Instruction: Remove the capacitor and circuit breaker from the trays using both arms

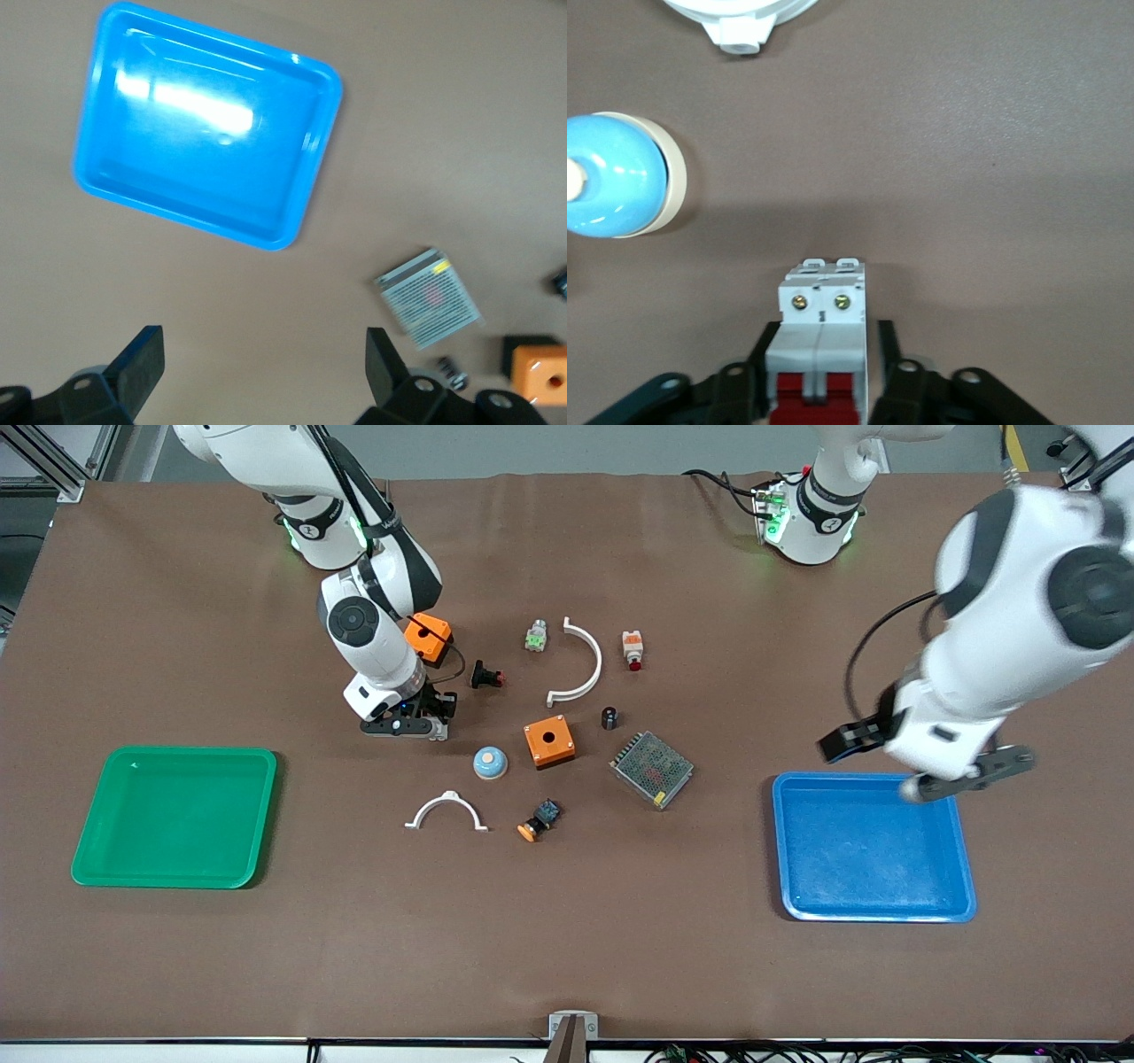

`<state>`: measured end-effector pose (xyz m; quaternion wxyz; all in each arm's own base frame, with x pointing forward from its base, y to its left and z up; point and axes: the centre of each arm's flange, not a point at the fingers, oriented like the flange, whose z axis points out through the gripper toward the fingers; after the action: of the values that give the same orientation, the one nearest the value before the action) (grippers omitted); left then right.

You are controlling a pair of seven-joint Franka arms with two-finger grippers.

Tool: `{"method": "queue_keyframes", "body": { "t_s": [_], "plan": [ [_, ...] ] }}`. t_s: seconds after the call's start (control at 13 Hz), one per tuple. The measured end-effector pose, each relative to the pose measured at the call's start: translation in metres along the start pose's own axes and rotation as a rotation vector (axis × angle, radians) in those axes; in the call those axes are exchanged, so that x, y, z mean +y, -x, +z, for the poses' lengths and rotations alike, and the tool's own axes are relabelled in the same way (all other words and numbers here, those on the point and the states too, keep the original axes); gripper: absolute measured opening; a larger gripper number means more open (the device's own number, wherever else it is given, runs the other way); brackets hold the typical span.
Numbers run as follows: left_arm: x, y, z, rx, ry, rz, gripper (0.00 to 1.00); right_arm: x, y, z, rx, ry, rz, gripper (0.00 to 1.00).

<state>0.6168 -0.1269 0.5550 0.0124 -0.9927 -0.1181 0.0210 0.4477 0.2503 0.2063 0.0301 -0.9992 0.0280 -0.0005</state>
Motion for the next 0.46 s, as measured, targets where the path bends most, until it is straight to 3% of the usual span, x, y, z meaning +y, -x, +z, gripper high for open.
{"method": "queue_keyframes", "body": {
  "t_s": [0.15, 0.31, 0.46],
  "plan": [
    [-0.042, 0.003, -0.030, 0.011, 0.000, 0.064, 1.00, 0.003, -0.007, -0.004, -0.004, 0.004, 0.010, 0.78],
    [-0.082, 0.010, -0.057, 0.019, -0.003, 0.153, 1.00, 0.005, -0.023, -0.017, -0.053, 0.027, 0.010, 0.99],
    [-0.111, 0.021, -0.079, 0.035, -0.006, 0.187, 1.00, 0.007, -0.049, -0.046, -0.103, 0.044, 0.003, 1.00]
  ]
}}
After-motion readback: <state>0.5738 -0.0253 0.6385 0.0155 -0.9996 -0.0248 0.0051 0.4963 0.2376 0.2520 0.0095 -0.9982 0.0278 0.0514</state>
